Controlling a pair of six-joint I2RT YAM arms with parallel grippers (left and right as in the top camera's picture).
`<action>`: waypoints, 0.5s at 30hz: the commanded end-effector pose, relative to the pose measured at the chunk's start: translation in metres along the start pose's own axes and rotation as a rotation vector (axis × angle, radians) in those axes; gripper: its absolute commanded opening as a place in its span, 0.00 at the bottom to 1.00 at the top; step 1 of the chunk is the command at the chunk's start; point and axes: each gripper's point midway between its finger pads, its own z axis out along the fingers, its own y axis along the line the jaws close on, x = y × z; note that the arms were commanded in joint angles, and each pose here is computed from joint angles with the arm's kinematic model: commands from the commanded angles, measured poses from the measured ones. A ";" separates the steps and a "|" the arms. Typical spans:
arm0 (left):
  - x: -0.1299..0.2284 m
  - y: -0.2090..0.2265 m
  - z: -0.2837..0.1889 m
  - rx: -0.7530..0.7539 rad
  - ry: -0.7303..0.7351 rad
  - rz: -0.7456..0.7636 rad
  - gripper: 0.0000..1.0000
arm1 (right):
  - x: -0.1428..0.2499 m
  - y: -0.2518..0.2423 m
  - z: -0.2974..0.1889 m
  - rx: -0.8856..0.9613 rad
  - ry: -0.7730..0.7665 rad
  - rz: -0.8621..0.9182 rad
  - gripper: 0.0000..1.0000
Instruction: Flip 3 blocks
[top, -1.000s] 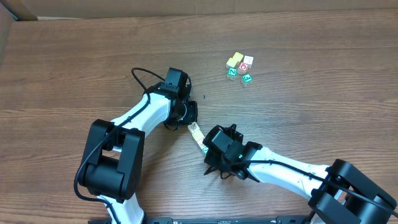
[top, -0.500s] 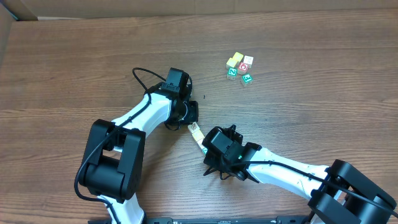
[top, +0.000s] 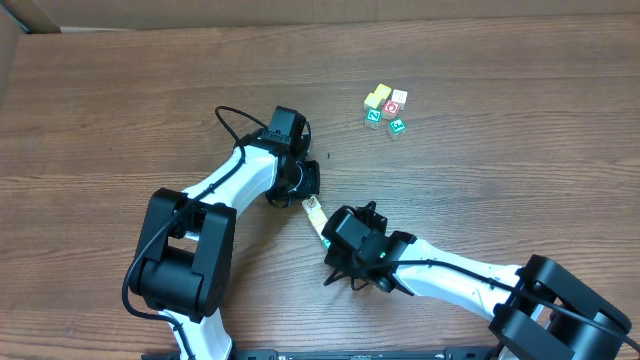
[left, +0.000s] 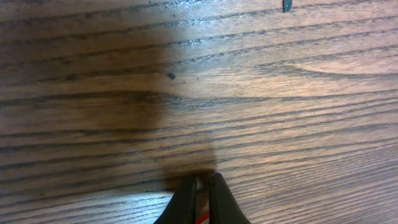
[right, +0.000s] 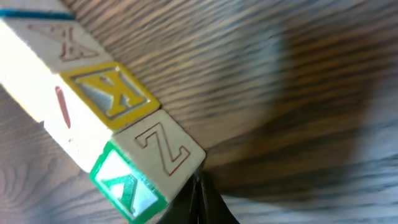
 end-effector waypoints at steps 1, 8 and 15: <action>0.010 0.009 0.016 -0.044 0.045 -0.020 0.04 | 0.004 0.006 0.003 -0.010 -0.022 -0.019 0.04; 0.008 0.008 0.016 -0.041 0.039 -0.019 0.04 | 0.007 0.012 0.003 -0.025 -0.045 -0.043 0.04; 0.005 0.007 0.016 -0.037 0.026 -0.017 0.04 | 0.016 0.017 0.003 -0.042 -0.045 -0.068 0.04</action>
